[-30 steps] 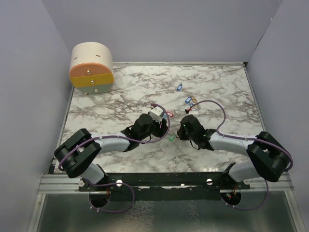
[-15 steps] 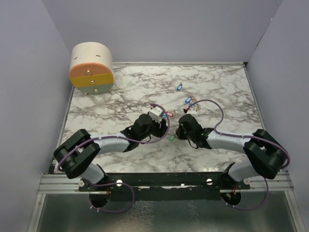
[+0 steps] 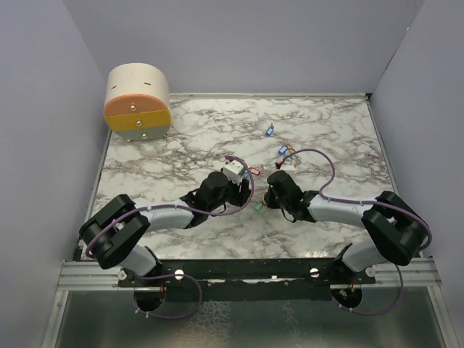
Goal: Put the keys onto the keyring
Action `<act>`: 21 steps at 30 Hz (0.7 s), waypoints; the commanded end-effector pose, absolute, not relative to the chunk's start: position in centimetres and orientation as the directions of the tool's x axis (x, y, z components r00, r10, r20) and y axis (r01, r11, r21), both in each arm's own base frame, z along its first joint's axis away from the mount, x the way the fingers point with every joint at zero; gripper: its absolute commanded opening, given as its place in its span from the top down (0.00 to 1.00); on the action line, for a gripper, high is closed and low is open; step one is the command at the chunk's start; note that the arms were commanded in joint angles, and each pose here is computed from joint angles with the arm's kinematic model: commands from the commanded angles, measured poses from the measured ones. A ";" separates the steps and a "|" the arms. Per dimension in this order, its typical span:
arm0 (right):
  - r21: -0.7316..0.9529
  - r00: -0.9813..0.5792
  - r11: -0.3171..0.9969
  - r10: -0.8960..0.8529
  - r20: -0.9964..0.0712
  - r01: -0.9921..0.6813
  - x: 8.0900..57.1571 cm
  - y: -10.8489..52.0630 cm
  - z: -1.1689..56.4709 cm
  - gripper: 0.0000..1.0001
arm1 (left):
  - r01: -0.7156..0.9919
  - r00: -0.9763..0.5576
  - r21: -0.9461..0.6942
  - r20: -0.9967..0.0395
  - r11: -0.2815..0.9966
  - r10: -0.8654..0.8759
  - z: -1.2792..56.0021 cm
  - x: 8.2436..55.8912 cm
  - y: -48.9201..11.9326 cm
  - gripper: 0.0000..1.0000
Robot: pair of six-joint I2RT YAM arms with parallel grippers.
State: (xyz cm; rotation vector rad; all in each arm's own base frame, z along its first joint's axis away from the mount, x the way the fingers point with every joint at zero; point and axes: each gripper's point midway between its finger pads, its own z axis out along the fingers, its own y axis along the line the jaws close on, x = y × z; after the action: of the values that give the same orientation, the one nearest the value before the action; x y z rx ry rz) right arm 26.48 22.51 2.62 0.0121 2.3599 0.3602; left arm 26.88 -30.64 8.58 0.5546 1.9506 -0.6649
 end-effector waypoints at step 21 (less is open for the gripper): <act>0.404 -0.465 0.914 0.338 -0.818 -0.047 29.7 21.7 6.4 0.99 | 0.617 -0.394 -0.198 -0.915 0.761 0.081 9.6 27.2 -30.2 0.45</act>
State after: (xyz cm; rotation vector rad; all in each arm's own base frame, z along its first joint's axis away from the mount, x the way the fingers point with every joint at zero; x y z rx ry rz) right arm 28.25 21.49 2.96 0.1585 2.1963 0.3722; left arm 26.94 -30.40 8.77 0.5460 1.9450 -0.6559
